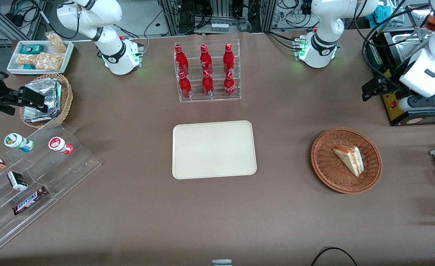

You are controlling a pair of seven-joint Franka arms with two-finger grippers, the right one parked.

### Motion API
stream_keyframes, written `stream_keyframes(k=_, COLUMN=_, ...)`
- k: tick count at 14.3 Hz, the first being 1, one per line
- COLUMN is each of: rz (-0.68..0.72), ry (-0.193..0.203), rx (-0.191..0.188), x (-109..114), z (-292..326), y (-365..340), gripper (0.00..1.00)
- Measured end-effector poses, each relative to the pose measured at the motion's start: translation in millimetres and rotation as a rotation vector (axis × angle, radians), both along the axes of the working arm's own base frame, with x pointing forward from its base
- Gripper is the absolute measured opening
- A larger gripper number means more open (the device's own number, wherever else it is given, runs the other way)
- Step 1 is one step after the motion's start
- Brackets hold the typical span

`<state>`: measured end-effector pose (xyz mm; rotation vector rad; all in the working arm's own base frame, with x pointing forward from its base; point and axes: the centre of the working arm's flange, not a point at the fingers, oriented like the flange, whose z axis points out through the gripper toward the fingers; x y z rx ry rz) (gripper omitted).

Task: Place sandwich from basket to tray
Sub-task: 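Move the left gripper over the wicker basket above the sandwich, then lower the left gripper and grasp the wrapped sandwich, lifting it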

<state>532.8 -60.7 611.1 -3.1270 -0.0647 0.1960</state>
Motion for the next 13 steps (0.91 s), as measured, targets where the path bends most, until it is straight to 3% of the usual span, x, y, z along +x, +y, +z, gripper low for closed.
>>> stream_keyframes(k=3, rz=0.005, ry=0.051, rx=0.003, x=13.7, z=-47.6, y=1.8, gripper=1.00)
stream_keyframes(k=5, rz=0.015, ry=0.048, rx=0.012, x=22.9, z=-89.3, y=8.5, gripper=1.00)
stream_keyframes(k=10, rz=0.024, ry=-0.011, rx=0.045, x=25.7, z=-219.4, y=31.1, gripper=1.00)
stream_keyframes(k=13, rz=0.162, ry=-0.063, rx=0.045, x=18.6, z=-267.8, y=52.9, gripper=1.00)
